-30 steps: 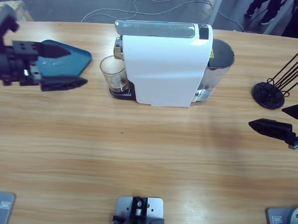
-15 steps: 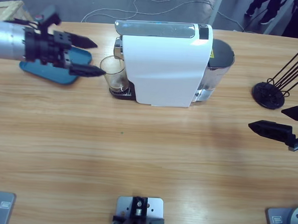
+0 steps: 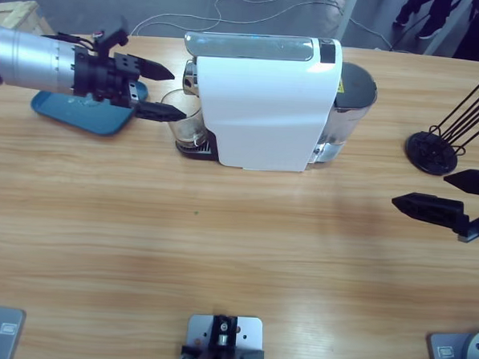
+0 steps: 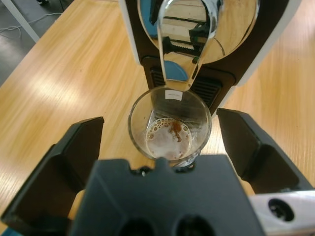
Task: Pour coffee
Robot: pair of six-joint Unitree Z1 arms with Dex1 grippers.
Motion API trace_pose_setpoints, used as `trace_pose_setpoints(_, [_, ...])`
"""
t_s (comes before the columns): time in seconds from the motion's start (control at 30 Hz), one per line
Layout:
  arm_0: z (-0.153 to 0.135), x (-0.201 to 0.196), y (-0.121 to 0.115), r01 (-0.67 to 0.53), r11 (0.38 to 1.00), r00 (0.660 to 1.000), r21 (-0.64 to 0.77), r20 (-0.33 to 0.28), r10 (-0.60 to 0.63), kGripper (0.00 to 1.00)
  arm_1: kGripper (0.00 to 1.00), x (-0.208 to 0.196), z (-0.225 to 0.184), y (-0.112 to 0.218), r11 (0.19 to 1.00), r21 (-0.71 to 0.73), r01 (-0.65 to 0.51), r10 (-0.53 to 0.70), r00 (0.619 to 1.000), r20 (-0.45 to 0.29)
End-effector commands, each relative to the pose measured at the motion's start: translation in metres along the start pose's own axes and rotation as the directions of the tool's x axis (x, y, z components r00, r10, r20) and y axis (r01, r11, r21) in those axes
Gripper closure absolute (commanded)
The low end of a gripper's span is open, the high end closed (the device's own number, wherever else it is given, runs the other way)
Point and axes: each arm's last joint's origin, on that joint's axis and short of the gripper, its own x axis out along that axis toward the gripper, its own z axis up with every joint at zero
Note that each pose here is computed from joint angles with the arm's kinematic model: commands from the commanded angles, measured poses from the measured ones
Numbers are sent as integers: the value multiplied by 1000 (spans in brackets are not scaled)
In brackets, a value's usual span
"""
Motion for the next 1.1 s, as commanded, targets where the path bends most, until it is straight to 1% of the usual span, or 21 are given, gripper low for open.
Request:
trace_pose_setpoints(0.03, [-16,23,1,30,999,998,-20,-46,-31,0,0,19,-4,4,1000,-31,1,-3,998,-64])
trace_pose_setpoints(0.27, [-17,33,9,30,999,998,-22,-52,-31,0,0,20,-3,4,1000,-27,11,-13,998,-61])
trace_pose_setpoints(0.4, [-16,38,5,43,999,998,-14,-56,-43,0,0,20,-3,4,1000,-25,11,-13,998,-59])
trace_pose_setpoints(0.63, [-20,37,2,10,1000,995,-6,-95,-11,0,0,21,-3,4,1000,-25,12,-14,998,-57])
trace_pose_setpoints(0.9, [-20,45,1,26,1000,995,12,-99,-24,0,0,23,-2,5,999,-27,21,-22,998,-61])
trace_pose_setpoints(0.97, [-19,46,0,29,999,995,14,-99,-27,14,0,22,-2,5,999,-26,19,-21,998,-59])
trace_pose_setpoints(1.0, [-19,46,0,29,999,995,15,-100,-27,43,0,22,-2,4,999,-26,19,-21,998,-58])
trace_pose_setpoints(1.03, [-19,46,0,28,999,995,15,-101,-27,120,0,22,-2,4,999,-26,20,-21,998,-59])
trace_pose_setpoints(1.07, [-19,46,0,28,999,995,15,-101,-27,237,0,22,-2,4,999,-26,20,-21,998,-59])
trace_pose_setpoints(1.1, [-19,46,0,28,999,995,16,-101,-27,420,0,22,-2,4,999,-26,19,-21,998,-59])
